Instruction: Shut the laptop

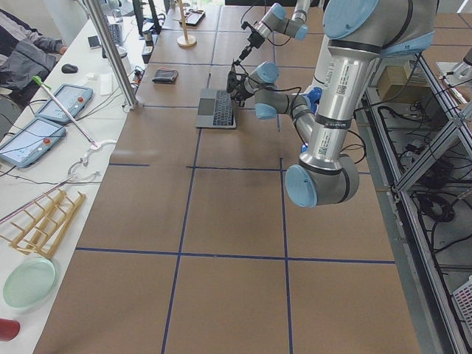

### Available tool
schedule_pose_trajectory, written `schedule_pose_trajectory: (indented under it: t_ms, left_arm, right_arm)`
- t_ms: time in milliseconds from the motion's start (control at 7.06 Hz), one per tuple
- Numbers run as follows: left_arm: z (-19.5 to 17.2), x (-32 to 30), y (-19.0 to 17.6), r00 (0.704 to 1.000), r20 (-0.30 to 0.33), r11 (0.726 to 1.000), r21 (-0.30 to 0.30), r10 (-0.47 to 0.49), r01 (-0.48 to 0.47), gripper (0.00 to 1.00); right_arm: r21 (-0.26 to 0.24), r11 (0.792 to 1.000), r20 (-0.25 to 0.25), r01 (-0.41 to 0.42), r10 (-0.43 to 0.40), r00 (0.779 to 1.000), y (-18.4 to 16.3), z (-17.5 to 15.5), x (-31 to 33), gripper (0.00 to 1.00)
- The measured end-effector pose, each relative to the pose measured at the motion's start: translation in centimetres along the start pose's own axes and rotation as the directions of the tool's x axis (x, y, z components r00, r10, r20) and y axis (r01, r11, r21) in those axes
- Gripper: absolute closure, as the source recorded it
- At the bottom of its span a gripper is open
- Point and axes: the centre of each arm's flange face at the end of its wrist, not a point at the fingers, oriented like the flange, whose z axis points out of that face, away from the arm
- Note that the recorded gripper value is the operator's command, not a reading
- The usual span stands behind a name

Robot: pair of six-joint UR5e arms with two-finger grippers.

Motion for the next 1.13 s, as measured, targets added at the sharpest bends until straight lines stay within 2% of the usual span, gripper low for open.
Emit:
schedule_pose_trajectory:
  t_ms: [425, 850, 1133]
  left_arm:
    - [1.9, 0.0, -1.1, 0.999, 0.027, 1.0, 0.015, -0.023, 0.023, 1.0]
    - [3.7, -0.7, -2.3, 0.997, 0.064, 0.999, 0.029, -0.033, 0.031, 1.0]
    - [4.9, -0.7, -3.1, 0.995, 0.089, 0.999, 0.038, -0.037, 0.034, 1.0]
  right_arm:
    - [0.016, 1.0, -0.067, -0.016, 0.017, 0.998, -1.1, 3.4, -1.9, 0.99]
    - [0.027, 1.0, -0.127, -0.008, 0.012, 0.992, -2.1, 6.5, -0.4, 0.99]
    - [0.031, 1.0, -0.149, -0.005, 0.009, 0.989, -2.4, 7.7, 0.2, 0.99]
